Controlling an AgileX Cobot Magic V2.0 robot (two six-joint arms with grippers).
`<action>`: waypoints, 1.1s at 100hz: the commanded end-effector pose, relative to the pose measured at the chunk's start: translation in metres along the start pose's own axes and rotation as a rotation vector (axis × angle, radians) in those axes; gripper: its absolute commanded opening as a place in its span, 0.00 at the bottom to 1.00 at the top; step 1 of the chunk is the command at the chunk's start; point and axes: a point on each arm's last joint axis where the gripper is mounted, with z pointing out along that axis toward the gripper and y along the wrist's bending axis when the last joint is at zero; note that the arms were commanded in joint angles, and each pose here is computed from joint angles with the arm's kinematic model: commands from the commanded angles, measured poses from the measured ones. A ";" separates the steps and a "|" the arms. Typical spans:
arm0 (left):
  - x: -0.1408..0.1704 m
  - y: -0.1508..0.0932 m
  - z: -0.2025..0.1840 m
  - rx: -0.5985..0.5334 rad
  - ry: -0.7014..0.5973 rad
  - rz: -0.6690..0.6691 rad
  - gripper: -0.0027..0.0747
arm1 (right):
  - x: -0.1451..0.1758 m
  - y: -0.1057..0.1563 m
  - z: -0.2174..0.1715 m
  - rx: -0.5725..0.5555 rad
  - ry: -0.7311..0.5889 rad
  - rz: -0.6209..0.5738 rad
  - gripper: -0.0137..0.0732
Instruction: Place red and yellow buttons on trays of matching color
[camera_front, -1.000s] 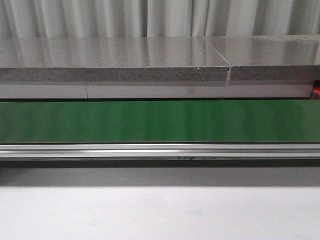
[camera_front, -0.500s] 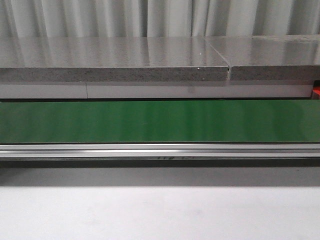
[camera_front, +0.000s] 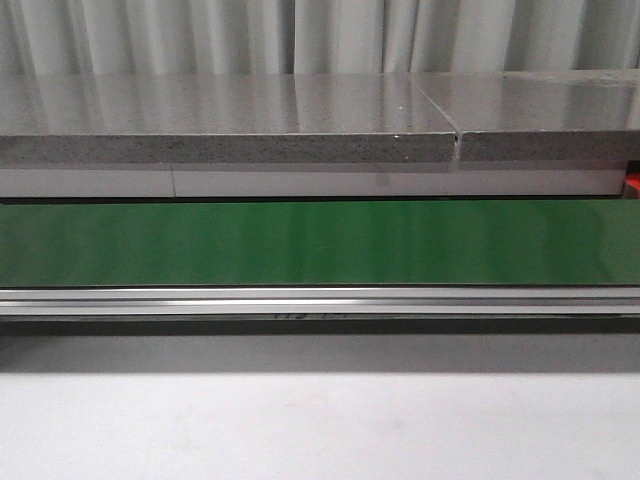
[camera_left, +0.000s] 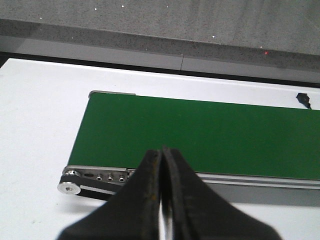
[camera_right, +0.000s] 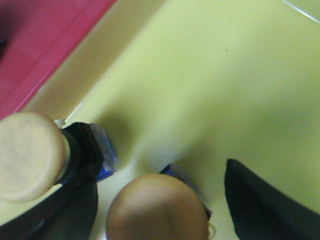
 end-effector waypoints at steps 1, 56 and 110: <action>-0.013 -0.002 -0.003 0.021 -0.082 -0.006 0.01 | -0.016 0.002 -0.015 0.003 -0.096 0.002 0.81; -0.013 -0.002 -0.003 0.021 -0.082 -0.006 0.01 | -0.034 0.046 -0.106 -0.137 -0.385 -0.048 0.81; -0.013 -0.002 -0.003 0.021 -0.082 -0.006 0.01 | 0.022 0.143 -0.206 -0.583 -0.511 -0.481 0.81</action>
